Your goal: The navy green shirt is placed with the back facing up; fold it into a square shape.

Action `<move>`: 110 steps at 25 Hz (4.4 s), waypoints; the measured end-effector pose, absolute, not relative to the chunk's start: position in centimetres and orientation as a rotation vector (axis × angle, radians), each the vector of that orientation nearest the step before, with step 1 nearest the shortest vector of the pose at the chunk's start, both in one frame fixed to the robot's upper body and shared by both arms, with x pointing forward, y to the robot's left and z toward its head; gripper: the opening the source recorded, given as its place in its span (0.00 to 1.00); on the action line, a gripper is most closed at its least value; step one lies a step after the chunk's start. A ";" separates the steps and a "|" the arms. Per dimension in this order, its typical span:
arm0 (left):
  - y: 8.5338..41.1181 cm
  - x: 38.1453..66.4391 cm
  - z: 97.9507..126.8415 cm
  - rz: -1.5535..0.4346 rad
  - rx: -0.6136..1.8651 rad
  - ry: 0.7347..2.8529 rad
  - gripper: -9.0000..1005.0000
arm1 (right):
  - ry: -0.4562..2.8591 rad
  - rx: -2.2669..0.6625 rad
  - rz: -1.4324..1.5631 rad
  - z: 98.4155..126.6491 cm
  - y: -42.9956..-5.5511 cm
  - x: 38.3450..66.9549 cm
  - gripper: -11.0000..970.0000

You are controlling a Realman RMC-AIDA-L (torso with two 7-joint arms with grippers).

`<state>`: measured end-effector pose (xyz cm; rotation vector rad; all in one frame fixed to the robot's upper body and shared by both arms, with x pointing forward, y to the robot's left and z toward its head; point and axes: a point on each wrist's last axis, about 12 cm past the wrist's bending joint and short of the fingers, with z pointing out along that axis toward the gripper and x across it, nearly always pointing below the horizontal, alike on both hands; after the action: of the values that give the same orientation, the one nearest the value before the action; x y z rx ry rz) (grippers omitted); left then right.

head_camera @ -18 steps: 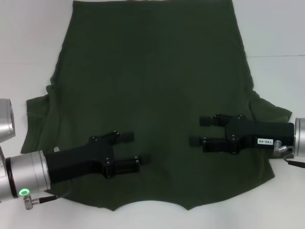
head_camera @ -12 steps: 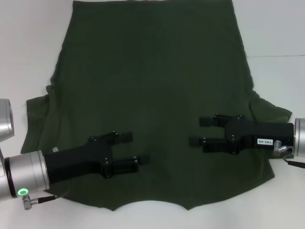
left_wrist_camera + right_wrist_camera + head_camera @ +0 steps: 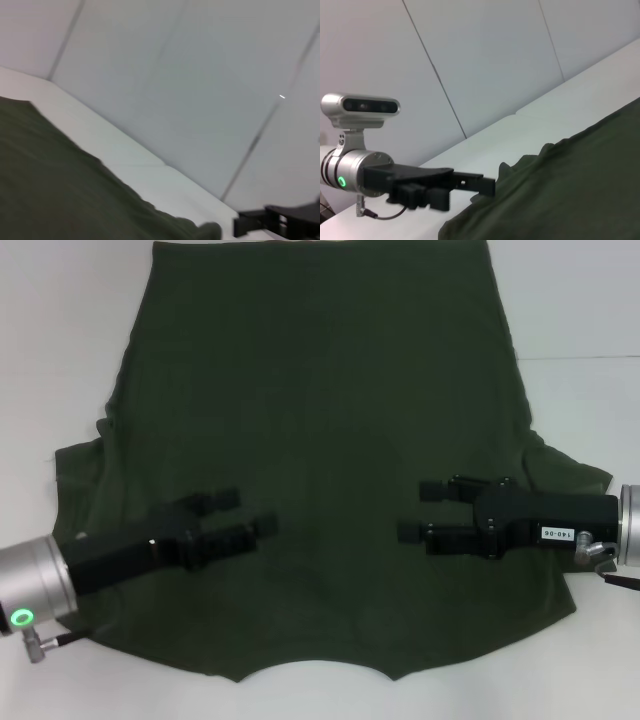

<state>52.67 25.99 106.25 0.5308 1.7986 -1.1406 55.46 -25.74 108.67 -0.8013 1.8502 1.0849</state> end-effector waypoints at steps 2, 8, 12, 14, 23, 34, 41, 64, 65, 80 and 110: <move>26.6 52.9 106.4 -1.128 0.481 1.802 0.93 | 1.852 -0.797 1.087 108.7 -25.7 55.5 0.94; 30.1 54.2 105.9 -0.968 0.181 1.866 0.93 | 1.852 -0.752 1.096 108.9 -25.8 55.7 0.94; 32.1 54.9 105.6 -0.862 0.067 1.903 0.93 | 1.837 -0.735 1.099 109.1 -25.7 55.9 0.94; 33.2 55.2 105.5 -0.802 0.009 1.915 0.93 | 1.829 -0.727 1.100 109.2 -25.7 56.0 0.94; 35.9 56.1 104.4 -0.579 -0.177 1.991 0.93 | 1.829 -0.700 1.091 109.5 -25.4 56.6 0.94; 34.9 55.9 103.1 -0.568 -0.169 2.034 0.93 | 1.813 -0.694 1.092 110.0 -25.2 57.0 0.94; 34.1 56.2 102.6 -0.528 -0.166 2.052 0.93 | 1.811 -0.698 1.093 110.1 -25.1 57.2 0.94; 33.3 56.1 102.3 -0.537 -0.127 2.072 0.91 | 1.810 -0.688 1.094 110.1 -25.2 57.2 0.94; 33.3 56.0 102.3 -0.538 -0.128 2.073 0.91 | 1.810 -0.688 1.094 110.1 -25.2 57.2 0.94; 33.0 56.1 102.3 -0.552 -0.094 2.087 0.88 | 1.810 -0.687 1.093 110.2 -25.2 57.2 0.94; 33.4 56.5 102.9 -0.544 -0.053 2.104 0.40 | 1.809 -0.681 1.090 110.2 -25.3 57.2 0.94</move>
<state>56.51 33.42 102.89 -0.0529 2.1043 -0.5441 57.23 -25.29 110.17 -0.6811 1.8093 1.0897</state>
